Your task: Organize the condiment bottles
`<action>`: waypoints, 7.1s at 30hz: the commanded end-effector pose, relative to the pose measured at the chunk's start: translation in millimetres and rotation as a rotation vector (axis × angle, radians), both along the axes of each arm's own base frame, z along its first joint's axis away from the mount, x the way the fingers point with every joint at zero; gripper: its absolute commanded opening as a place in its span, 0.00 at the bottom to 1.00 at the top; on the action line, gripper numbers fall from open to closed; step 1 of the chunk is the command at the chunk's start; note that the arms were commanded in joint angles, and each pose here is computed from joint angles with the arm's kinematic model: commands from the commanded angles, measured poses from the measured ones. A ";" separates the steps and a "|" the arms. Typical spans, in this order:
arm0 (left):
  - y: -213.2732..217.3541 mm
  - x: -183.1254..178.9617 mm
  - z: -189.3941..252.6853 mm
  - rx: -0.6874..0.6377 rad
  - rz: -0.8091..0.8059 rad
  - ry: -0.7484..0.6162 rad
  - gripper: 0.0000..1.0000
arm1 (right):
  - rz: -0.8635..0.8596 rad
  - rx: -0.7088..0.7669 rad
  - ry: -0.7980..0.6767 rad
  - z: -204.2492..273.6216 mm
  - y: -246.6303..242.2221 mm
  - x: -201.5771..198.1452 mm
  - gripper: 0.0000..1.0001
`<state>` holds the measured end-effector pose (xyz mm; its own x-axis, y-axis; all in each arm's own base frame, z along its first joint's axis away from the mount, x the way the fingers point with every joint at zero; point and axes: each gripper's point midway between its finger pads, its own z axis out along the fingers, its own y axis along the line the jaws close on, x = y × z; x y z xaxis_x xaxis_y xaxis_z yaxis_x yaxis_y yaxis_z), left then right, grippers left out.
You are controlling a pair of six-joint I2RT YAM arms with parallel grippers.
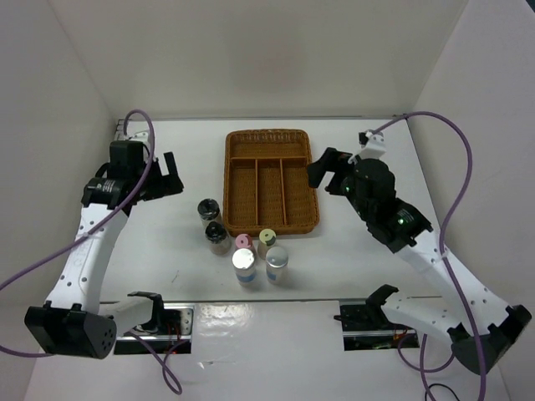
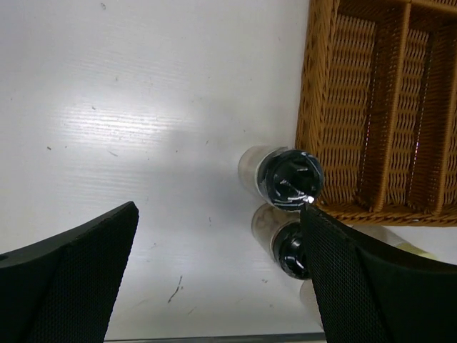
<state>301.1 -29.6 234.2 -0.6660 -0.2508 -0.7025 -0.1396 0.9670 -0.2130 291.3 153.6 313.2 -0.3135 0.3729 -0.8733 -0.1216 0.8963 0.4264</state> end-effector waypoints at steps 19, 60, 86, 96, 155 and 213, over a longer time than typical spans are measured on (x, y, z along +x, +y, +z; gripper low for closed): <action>-46.8 16.4 -25.5 0.044 -0.201 0.020 0.97 | 0.164 -0.077 0.093 -26.8 70.5 42.4 0.99; -97.6 19.2 -95.2 0.203 -0.213 0.193 0.47 | 0.058 -0.112 0.159 -61.9 33.4 38.1 0.99; -74.2 27.2 -20.6 0.247 -0.090 0.043 0.14 | 0.109 -0.089 0.193 -74.7 45.1 35.7 0.99; -92.1 67.5 65.1 0.227 -0.129 -0.138 0.14 | 0.099 -0.118 0.234 -88.3 47.1 41.5 0.99; -182.4 211.5 -70.5 0.172 -0.332 -0.023 0.37 | 0.543 -0.439 0.322 -171.7 143.5 -48.6 0.99; -19.9 90.8 88.6 0.138 -0.013 -0.279 1.00 | 0.298 -0.340 0.220 -75.9 125.6 -42.5 0.41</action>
